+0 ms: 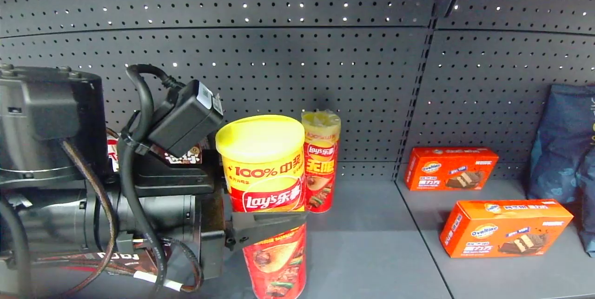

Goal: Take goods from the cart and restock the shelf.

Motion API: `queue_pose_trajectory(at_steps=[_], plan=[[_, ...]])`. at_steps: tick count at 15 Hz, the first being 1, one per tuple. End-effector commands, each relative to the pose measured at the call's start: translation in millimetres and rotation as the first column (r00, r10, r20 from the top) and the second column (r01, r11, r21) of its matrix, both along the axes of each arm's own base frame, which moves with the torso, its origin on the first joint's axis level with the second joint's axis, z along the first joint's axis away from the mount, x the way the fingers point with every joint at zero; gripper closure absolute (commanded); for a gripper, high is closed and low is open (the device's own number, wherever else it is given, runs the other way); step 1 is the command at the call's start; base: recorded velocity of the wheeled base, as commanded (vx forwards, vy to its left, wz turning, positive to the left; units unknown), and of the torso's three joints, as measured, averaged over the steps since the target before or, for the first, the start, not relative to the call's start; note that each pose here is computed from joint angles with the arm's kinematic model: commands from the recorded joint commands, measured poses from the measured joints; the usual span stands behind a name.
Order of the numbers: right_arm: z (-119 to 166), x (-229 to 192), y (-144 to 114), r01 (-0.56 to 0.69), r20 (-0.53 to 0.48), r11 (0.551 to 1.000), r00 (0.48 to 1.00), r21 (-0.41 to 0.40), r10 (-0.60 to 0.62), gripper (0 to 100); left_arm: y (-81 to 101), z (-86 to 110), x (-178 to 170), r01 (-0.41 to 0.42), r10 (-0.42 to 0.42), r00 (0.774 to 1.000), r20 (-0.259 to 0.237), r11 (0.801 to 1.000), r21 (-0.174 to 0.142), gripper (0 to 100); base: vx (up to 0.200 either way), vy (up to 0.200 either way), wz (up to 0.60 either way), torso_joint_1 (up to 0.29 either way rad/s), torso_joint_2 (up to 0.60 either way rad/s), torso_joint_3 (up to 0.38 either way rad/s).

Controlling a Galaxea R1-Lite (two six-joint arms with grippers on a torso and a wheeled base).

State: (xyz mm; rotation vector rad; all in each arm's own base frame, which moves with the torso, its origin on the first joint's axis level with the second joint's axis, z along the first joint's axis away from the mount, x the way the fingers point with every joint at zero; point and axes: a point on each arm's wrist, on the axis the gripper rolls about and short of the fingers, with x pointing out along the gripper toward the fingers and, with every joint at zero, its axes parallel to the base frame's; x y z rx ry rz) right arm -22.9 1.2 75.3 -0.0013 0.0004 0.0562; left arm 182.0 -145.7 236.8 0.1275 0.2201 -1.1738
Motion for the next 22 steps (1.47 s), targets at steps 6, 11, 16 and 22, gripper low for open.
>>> queue_pose_trajectory(at_steps=[6,11,16,22], plan=[[0.0,0.1,0.0,-0.002,-0.001,1.0,1.0,0.0,0.002,0,12.9,2.0,-0.1,-0.048,0.048,0.999,0.009,0.999,-0.008,100,0.0,0.0,0.0,0.0,0.0,0.0],[75.6,5.0,0.3,0.007,0.039,1.0,0.999,-0.005,-0.007,0,20.0,-3.6,-7.9,-0.058,0.058,0.998,0.005,0.998,-0.004,100,0.0,0.0,0.0,0.0,0.0,0.0],[153.1,51.8,6.5,-0.253,-0.053,0.967,0.966,-0.004,0.252,0,20.0,-6.6,-6.3,-0.084,0.084,0.996,-0.004,0.996,0.01,100,0.0,0.0,0.0,0.0,0.0,0.0],[145.2,114.0,35.9,-0.511,-0.247,0.859,0.832,0.005,0.497,0,24.5,-8.1,-4.0,-0.114,0.114,0.993,-0.015,0.993,0.013,100,0.0,0.0,0.0,0.0,0.0,0.0]])
